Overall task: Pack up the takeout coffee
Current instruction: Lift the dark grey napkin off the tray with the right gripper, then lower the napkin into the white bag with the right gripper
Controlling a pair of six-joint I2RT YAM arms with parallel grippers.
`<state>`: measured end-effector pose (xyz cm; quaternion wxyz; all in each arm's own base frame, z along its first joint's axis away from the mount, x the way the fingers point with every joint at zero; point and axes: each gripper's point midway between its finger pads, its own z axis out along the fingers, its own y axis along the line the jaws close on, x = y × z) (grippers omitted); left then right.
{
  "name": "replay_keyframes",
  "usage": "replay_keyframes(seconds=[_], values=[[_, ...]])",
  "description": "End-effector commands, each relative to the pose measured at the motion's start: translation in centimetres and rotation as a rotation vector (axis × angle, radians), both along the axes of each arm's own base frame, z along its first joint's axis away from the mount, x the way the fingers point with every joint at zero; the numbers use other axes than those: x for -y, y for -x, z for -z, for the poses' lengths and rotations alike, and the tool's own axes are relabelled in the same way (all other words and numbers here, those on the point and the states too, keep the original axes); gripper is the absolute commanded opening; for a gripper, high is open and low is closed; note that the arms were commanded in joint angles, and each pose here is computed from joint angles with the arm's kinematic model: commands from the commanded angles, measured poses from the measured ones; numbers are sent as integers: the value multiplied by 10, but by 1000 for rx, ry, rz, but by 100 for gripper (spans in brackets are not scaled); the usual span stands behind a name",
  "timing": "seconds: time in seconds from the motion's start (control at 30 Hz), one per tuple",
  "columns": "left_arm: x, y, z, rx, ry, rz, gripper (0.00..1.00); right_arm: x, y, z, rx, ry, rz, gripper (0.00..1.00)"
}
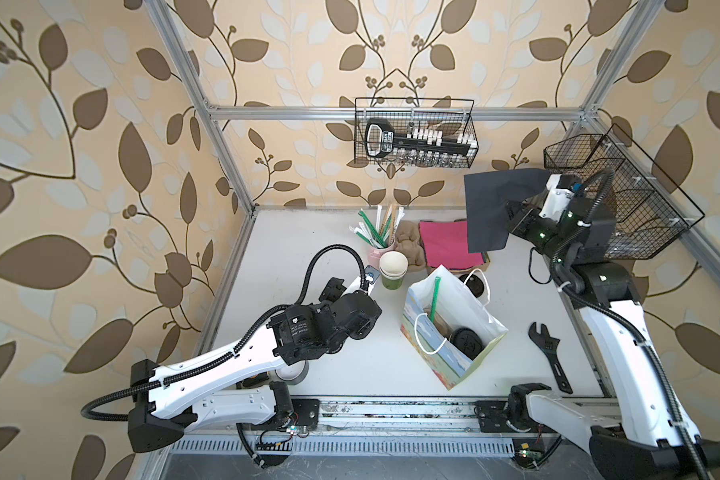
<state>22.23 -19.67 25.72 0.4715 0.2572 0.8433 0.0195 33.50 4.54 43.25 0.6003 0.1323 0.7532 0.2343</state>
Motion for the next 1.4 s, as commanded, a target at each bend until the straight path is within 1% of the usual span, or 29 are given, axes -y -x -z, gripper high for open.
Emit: replay_keyframes(seconds=[0.0, 0.07, 0.2, 0.23, 0.3, 0.33, 0.43, 0.53, 0.63, 0.7, 0.87, 1.0, 1.1, 1.23, 1.37], values=[[-8, -9, -17, 67, 67, -54, 91, -21, 40, -17, 76, -51, -136, 0], [-11, -10, -19, 76, 80, -69, 91, -29, 70, -36, 156, -54, -202, 0], [-21, -9, -23, 96, 114, -102, 91, -55, 133, -61, 306, -34, -400, 0], [-24, -9, -23, 99, 122, -110, 91, -63, 146, -59, 330, -29, -459, 0], [-28, -8, -25, 106, 135, -126, 91, -72, 167, -55, 354, -25, -533, 0], [-30, -8, -26, 108, 142, -133, 91, -80, 179, -51, 365, -20, -598, 0], [-33, -7, -27, 107, 165, -143, 91, -86, 191, -36, 358, -11, -643, 0], [-34, -6, -28, 101, 179, -141, 91, -81, 192, -21, 339, 18, -611, 0], [-35, -5, -29, 101, 187, -139, 91, -81, 188, -5, 308, 21, -604, 0], [-35, -4, -28, 98, 188, -136, 91, -78, 181, 7, 283, 34, -575, 0], [-34, -4, -25, 89, 186, -134, 91, -82, 172, 19, 259, 49, -586, 0], [-34, -4, -24, 87, 181, -136, 91, -86, 157, 41, 197, 115, -565, 0], [-35, -5, -23, 87, 175, -139, 91, -95, 150, 61, 150, 202, -539, 0], [-35, -5, -23, 89, 173, -140, 91, -106, 137, 94, 72, 394, -446, 0], [-34, -5, -22, 86, 171, -136, 91, -118, 134, 104, 61, 496, -375, 0]])
